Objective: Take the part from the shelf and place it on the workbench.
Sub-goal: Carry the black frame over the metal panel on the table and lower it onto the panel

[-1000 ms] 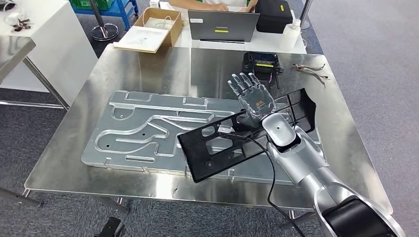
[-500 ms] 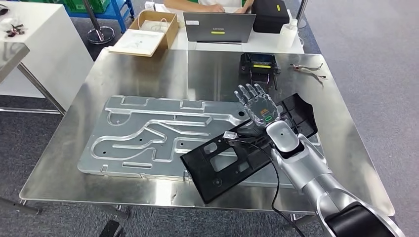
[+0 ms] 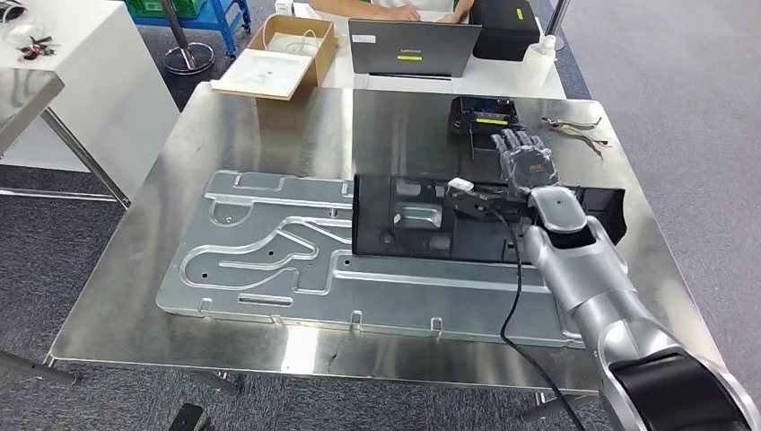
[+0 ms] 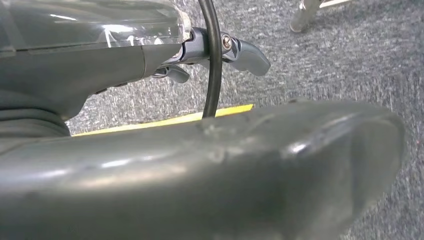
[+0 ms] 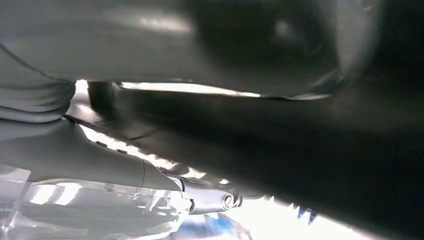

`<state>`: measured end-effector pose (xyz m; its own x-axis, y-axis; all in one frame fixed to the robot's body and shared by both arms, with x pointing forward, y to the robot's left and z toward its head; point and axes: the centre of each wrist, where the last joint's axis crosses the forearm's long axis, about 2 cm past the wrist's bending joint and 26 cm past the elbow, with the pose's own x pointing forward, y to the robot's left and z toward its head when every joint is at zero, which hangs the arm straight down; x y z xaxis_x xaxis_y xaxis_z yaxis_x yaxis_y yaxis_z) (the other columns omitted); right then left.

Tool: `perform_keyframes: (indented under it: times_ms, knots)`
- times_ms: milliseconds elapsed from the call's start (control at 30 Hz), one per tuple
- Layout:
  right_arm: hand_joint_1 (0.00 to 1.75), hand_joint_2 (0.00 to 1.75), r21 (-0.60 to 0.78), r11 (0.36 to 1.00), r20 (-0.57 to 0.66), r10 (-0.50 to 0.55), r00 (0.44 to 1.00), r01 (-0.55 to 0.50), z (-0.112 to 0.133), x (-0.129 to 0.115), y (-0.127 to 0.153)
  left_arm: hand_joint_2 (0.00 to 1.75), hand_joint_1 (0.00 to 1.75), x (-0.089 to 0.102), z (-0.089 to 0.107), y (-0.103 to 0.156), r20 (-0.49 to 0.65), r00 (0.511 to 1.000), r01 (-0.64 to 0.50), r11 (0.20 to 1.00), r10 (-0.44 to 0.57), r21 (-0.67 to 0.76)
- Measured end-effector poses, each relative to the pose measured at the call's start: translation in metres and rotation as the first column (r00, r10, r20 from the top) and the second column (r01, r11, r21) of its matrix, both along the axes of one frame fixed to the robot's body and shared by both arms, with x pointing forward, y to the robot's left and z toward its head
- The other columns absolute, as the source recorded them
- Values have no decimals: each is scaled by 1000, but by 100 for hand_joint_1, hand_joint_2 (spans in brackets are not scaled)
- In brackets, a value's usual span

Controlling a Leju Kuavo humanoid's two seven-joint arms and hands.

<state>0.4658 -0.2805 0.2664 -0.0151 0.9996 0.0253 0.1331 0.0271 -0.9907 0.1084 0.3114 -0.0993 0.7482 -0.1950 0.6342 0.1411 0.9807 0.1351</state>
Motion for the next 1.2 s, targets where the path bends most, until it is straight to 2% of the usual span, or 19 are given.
perform_keyframes:
  times_ms: [200,333,400,500,767,900,967,1033,1100,1200]
  knots:
    - [0,0,263,964,-14,-24,1000,26,33,10,-5,0,0,-1,0,4,-5,1000,-20,1000,20,9]
    - [0,0,567,823,-14,-21,1000,26,39,12,-6,0,0,-4,-1,8,-10,999,-38,999,38,14]
    - [0,0,651,758,-39,-17,999,38,43,13,-8,0,0,-5,-1,10,-12,999,-43,999,44,17]
    - [0,0,693,719,-50,-13,999,44,51,16,-10,0,0,-5,-1,12,-14,999,-48,999,49,23]
    - [0,0,723,689,-63,-9,998,52,58,20,-10,0,0,-5,-1,14,-16,998,-60,998,60,24]
    - [0,175,724,690,19,-23,1000,2,49,17,-11,0,0,-9,-1,14,-11,998,-65,997,66,27]
    - [0,175,725,682,140,-16,990,-91,46,12,-9,0,0,-10,-2,14,-2,998,-68,997,68,27]
    - [0,175,697,673,331,1,944,-246,36,-4,1,0,0,-13,-2,14,9,997,-76,997,76,24]
    - [0,175,656,653,489,14,872,-378,15,-33,22,0,0,-21,-4,13,14,996,-92,996,91,17]
    - [0,175,652,558,594,45,803,-514,-17,-88,62,0,0,-33,-6,12,18,992,-127,992,127,0]
